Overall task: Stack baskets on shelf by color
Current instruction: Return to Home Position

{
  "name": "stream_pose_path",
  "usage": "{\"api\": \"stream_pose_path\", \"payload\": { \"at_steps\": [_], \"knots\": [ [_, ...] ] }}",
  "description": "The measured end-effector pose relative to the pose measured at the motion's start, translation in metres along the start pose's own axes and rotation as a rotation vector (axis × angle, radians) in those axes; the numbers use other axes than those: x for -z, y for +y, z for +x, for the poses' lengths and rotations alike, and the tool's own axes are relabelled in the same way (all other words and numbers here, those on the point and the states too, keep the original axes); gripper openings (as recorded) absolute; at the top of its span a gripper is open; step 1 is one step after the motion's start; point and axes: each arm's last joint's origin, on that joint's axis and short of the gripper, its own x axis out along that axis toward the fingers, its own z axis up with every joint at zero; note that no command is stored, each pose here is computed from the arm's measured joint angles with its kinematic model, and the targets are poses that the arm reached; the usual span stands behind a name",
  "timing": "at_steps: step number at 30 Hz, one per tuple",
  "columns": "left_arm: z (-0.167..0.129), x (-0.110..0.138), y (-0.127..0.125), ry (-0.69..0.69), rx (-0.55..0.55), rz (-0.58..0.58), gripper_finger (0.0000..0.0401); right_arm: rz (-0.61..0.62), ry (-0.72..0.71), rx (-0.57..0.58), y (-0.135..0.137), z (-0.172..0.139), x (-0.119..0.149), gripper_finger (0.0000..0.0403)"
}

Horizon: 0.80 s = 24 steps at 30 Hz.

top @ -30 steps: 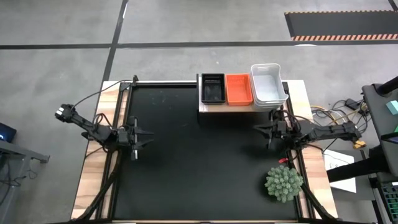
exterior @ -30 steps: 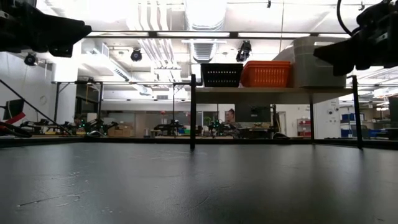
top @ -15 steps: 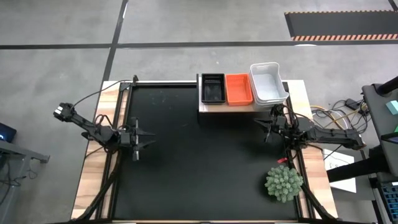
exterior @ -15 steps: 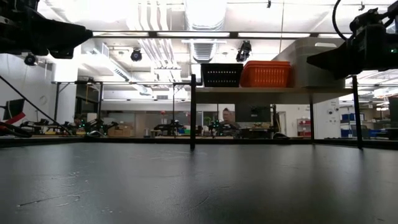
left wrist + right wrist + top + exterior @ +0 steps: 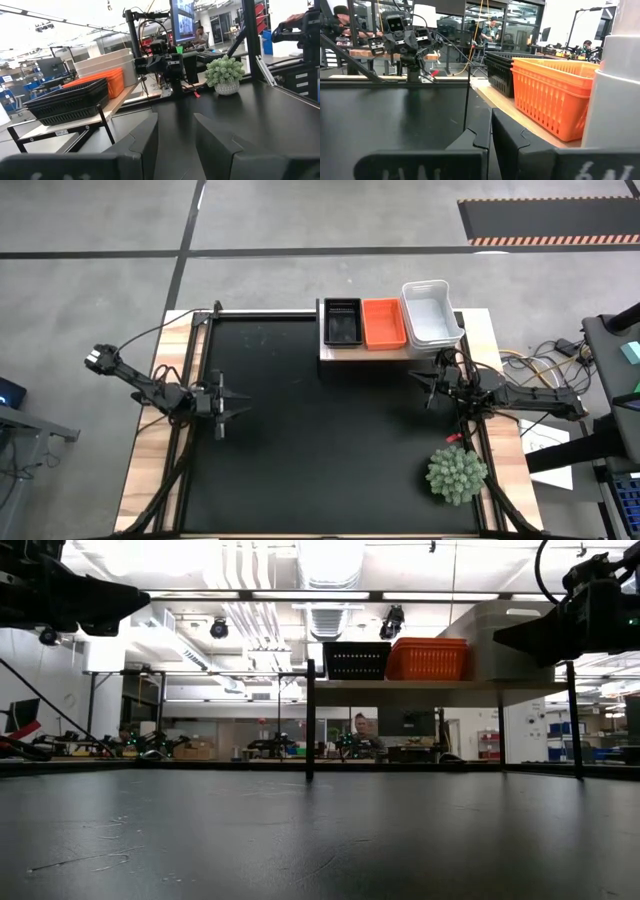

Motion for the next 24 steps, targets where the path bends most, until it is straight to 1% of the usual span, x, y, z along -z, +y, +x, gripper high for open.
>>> {"api": "stream_pose_path", "payload": {
  "at_steps": [24],
  "knots": [
    [0.0003, 0.0005, -0.0004, 0.005, 0.002, 0.003, 0.0106, -0.006, 0.023, -0.003, 0.0006, 0.0014, 0.002, 0.0009]
  ]
}}
